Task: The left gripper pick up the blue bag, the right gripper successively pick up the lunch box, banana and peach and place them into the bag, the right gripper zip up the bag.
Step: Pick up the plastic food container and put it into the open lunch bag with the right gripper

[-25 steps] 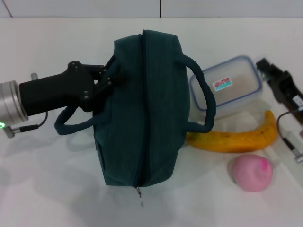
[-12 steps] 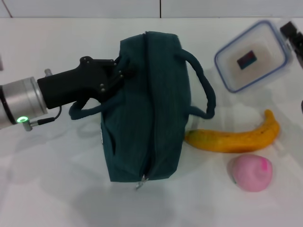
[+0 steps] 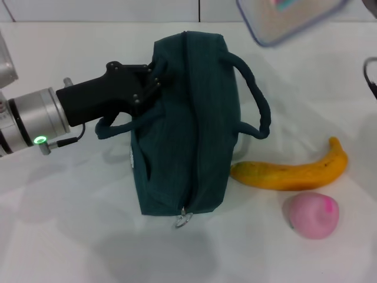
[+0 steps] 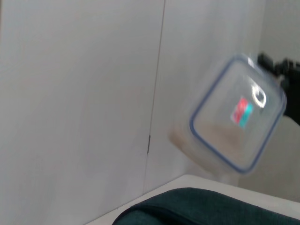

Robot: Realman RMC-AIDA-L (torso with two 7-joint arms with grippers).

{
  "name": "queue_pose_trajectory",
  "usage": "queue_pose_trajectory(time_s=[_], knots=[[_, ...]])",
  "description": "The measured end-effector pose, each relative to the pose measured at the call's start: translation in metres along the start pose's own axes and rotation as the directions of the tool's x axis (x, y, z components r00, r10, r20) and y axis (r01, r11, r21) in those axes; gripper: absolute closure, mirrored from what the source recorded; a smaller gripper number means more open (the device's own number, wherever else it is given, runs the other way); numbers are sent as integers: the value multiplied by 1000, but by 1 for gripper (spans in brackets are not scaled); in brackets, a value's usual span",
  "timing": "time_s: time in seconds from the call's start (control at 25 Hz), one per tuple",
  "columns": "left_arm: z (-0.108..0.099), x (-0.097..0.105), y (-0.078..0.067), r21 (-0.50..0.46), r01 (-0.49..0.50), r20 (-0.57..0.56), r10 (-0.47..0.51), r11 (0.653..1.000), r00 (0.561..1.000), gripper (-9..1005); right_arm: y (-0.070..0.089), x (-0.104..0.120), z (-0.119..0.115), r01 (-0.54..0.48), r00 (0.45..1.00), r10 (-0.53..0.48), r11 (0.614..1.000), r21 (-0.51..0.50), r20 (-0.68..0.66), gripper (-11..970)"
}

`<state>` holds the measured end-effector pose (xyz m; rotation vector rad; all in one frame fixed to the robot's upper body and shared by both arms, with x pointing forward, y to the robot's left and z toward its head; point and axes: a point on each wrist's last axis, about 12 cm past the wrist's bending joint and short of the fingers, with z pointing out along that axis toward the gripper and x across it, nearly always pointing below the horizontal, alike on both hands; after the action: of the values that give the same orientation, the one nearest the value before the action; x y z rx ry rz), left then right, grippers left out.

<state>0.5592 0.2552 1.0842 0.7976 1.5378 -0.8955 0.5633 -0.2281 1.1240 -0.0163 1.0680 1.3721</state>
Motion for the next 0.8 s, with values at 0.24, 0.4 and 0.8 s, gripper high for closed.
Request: queue_pose_trajectory(time_s=[0.24,0.4,0.8], knots=[[4,0,-2,17,5,6,-5,1000,1000,923,10,8,48,-42,998,34,990,-136,-57,844],[6,0,-4,28,10,12,-11,1000,1000,923,12,17,54,-61,992,43,987,-148,-118,842],[2,1,-3,19,2,16,-2,1000,1000,923,-2,39,16,-75,943,75,997,12,-323,837]])
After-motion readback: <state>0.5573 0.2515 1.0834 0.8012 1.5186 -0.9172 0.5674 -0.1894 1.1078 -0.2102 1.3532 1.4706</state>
